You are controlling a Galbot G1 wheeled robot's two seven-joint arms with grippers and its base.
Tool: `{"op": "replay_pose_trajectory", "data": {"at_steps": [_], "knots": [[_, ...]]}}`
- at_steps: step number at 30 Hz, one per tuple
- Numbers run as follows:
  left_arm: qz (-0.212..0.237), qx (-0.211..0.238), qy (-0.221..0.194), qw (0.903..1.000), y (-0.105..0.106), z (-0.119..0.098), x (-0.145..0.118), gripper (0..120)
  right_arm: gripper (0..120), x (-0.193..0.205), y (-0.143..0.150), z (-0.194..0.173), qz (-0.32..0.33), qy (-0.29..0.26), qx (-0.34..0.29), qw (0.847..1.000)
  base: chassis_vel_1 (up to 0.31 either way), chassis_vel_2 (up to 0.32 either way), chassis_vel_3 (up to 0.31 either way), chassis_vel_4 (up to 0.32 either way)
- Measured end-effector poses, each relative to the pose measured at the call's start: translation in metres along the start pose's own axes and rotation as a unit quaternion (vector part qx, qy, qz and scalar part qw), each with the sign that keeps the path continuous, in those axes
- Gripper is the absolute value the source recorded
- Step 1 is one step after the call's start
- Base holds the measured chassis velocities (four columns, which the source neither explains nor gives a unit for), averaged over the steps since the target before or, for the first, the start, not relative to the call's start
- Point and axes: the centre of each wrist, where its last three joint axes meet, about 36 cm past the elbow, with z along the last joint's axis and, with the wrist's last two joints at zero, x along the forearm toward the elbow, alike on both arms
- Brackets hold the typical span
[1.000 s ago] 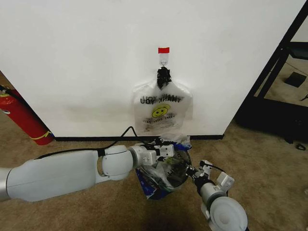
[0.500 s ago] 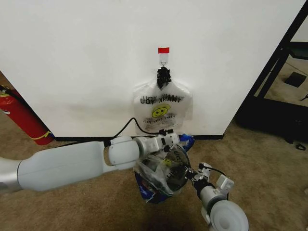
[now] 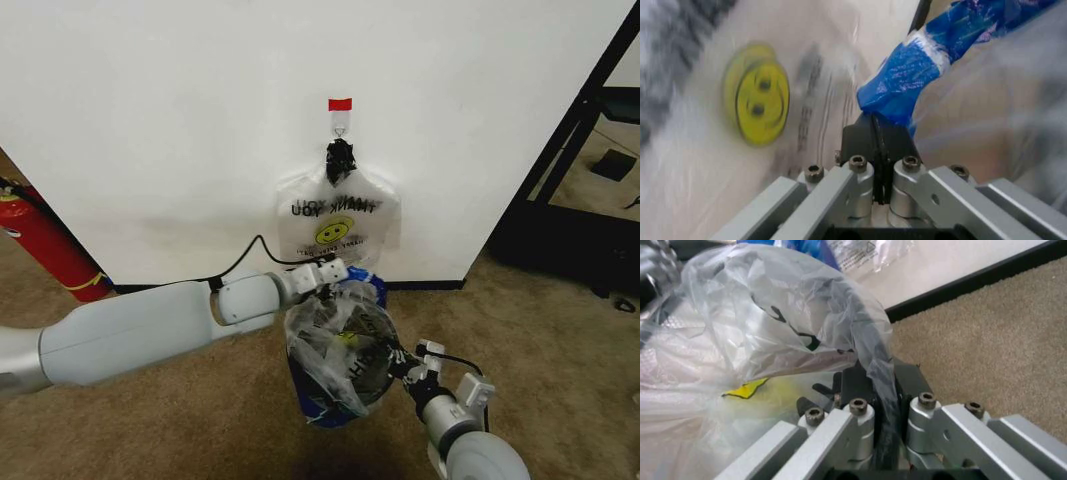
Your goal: Pick up the garbage bag from the wall and place it over the trash bin.
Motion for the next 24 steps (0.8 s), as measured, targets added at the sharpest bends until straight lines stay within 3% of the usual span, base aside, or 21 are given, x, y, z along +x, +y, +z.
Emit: {"op": "replay_pose_trajectory", "data": {"at_steps": [13, 18, 24], "knots": [[0.005, 0.044, 0.034, 0.9985, 0.008, 0.042, 0.011, 0, 0, 0.022, 0.015, -0.015, -0.044, -0.018, -0.014, 0.999, 0.0, 0.0, 0.0, 0.0], [0.002, 0.082, 0.051, 0.9953, 0.017, 0.061, 0.032, 0, 0, 0.021, 0.008, -0.023, -0.037, -0.024, -0.017, 0.999, 0.0, 0.0, 0.0, 0.0], [0.009, 0.127, 0.029, 0.9914, 0.002, 0.068, 0.05, 5, 0, 0.009, 0.005, -0.025, -0.022, -0.027, -0.038, 0.999, 0.0, 0.0, 0.0, 0.0]]}}
